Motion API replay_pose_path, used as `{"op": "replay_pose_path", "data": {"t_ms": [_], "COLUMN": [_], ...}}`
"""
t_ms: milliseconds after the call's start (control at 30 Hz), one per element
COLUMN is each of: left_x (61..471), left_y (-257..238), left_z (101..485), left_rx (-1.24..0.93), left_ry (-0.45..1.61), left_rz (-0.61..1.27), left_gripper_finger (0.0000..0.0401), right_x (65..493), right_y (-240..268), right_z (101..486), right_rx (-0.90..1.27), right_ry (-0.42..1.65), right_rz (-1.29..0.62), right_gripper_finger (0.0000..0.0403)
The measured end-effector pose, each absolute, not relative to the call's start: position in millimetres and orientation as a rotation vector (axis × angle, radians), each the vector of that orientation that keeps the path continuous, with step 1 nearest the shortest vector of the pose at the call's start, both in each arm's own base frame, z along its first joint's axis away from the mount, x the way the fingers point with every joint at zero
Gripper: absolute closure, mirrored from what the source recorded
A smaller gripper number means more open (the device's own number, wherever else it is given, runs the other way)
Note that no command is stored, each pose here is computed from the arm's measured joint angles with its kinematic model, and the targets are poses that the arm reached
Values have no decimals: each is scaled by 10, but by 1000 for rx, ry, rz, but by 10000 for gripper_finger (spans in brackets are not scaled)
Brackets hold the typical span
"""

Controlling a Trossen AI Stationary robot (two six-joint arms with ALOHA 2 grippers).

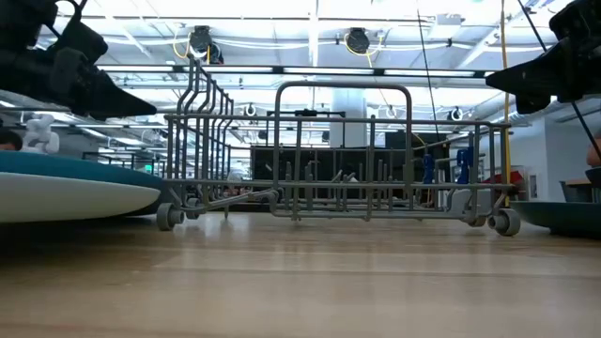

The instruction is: Sort dishes

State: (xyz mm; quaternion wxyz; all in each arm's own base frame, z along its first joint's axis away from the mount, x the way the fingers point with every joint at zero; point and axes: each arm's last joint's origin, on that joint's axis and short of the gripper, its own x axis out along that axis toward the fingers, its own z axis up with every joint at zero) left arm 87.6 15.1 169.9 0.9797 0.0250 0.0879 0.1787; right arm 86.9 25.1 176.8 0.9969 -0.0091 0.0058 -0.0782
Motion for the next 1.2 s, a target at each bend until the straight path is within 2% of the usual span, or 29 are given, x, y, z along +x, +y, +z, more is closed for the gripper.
{"op": "replay_pose_path", "data": {"t_ms": [867,1067,1200], "left_x": [876,882,886], "left_y": [151,164,166], "left_z": [1699,1752,1812], "left_rx": [51,215,244], "left_ry": [177,150,95], "left_rz": [360,397,408], "left_gripper_finger": [401,401,401], "right_x": [870,869,870], "right_y": [252,251,252], "right_z": [1767,1768,1771], "right_rx": [-18,-19,-142], "right_ry": [12,12,18], "right_rz": [-156,-157,-156], "right_gripper_finger": [394,394,394]}}
